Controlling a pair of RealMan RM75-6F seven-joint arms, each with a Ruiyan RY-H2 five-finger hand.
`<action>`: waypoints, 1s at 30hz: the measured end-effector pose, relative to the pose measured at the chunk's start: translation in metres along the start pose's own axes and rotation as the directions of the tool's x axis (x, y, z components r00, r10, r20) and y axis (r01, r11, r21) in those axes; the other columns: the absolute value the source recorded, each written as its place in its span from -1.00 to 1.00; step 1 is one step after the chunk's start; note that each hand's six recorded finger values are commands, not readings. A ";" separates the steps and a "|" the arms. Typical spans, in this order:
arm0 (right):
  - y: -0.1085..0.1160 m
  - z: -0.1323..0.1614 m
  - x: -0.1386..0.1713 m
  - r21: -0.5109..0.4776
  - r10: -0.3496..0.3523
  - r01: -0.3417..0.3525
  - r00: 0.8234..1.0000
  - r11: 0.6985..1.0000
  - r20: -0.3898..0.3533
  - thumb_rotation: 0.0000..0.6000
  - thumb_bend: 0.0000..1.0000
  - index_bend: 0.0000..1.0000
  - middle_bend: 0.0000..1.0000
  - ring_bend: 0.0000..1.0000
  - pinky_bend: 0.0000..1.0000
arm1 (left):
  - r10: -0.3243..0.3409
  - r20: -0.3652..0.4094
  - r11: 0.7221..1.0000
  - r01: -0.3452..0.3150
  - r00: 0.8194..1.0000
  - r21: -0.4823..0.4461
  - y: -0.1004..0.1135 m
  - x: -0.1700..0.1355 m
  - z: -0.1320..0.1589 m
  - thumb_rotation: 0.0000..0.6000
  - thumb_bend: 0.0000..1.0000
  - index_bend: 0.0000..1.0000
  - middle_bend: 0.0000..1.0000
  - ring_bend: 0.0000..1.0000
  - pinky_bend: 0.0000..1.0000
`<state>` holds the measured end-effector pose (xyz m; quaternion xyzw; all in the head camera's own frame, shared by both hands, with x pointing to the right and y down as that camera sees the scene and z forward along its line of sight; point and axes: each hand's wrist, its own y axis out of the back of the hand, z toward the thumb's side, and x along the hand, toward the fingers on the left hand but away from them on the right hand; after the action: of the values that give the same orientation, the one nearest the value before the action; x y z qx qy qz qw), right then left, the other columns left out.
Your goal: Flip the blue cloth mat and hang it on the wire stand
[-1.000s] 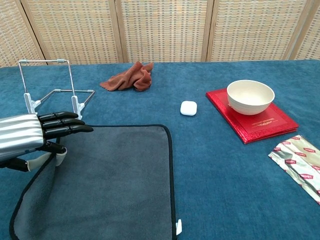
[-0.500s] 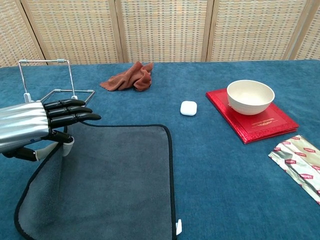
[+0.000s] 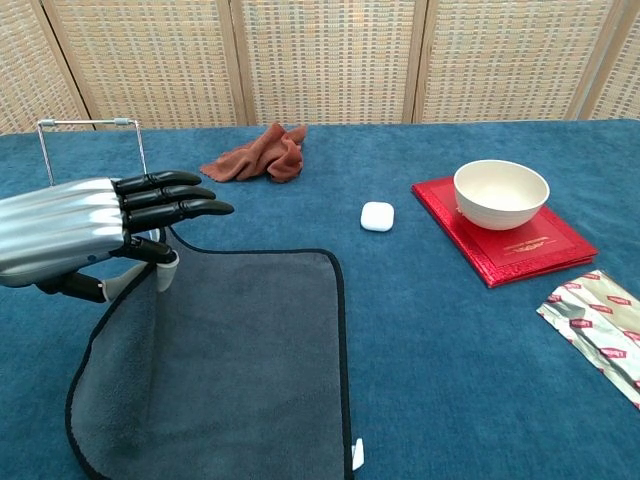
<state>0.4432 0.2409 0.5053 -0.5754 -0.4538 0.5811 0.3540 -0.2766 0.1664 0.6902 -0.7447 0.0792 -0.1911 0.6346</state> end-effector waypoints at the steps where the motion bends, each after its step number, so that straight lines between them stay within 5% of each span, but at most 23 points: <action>1: 0.000 0.000 0.000 -0.001 0.000 0.000 1.000 1.000 0.001 1.00 -1.00 -1.00 -1.00 -1.00 -1.00 | 0.002 0.006 1.000 -0.002 1.000 0.003 0.000 0.002 0.000 1.00 0.33 0.09 -1.00 -1.00 -1.00; 30: 0.003 -0.007 -0.003 -0.015 -0.001 0.001 1.000 1.000 0.026 1.00 -1.00 -1.00 -1.00 -1.00 -1.00 | -0.033 0.279 0.990 -0.007 0.960 0.141 0.016 0.085 0.012 1.00 0.22 0.08 -1.00 -1.00 -0.96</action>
<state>0.4507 0.2383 0.5037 -0.5702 -0.4631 0.5849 0.3439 -0.1923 0.1438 0.6886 -0.7183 -0.0301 -0.0931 0.6888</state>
